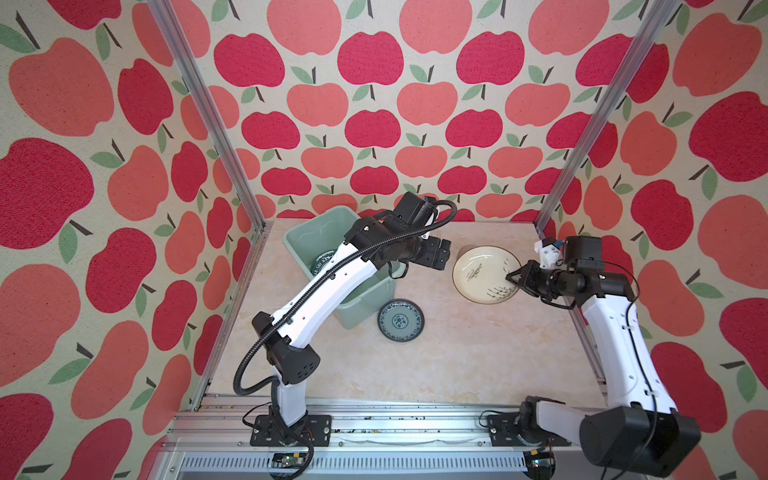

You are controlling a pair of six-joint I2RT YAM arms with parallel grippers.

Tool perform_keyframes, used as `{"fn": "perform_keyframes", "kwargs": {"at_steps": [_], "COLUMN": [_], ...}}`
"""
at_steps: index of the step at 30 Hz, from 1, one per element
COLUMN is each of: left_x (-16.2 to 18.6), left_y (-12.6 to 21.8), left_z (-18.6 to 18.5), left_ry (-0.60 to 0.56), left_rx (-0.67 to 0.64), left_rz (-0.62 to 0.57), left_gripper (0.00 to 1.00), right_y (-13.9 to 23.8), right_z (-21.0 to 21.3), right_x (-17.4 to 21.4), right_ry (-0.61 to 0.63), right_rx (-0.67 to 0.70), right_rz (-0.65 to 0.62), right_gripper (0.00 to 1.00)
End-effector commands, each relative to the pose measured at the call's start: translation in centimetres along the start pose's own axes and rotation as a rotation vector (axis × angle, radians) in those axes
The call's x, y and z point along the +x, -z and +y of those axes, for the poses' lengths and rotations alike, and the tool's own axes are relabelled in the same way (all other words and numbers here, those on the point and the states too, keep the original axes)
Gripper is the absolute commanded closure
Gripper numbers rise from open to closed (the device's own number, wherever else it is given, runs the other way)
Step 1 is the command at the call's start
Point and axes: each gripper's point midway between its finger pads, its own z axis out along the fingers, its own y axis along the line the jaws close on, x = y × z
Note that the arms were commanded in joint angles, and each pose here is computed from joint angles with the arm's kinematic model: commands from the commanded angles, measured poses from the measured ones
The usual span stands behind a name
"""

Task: Place the plates into the plastic bin on the countertop
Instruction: 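Lift the beige plate upright with the right gripper while the left gripper withdraws, then lower the beige plate into the bin onto the stack with the right gripper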

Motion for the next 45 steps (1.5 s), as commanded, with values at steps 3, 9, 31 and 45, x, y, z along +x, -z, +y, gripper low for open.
{"fn": "perform_keyframes", "kwargs": {"at_steps": [3,9,31,45], "left_x": [1.7,4.5,12.2,10.5], "left_y": [5.9,11.8,18.7,17.4], "left_z": [5.9,11.4,17.9,17.0], "left_ry": [-0.004,0.136,0.34,0.367], "left_rx": [-0.172,-0.257,-0.432,-0.322], "left_rz": [-0.049,-0.181,-0.308,-0.336], "left_gripper": [0.07,0.02,0.0,0.01], "right_y": [0.9,-1.1,-17.2,-28.2], "right_z": [7.1,14.2,30.0,30.9], "right_x": [-1.2,-2.0,0.2,4.9], "right_ry": [-0.026,0.021,-0.103,-0.062], "right_rx": [-0.113,-0.152,-0.048,-0.024], "right_rz": [-0.043,-0.063,-0.161,-0.101], "right_gripper": [0.96,0.96,0.99,1.0]}}
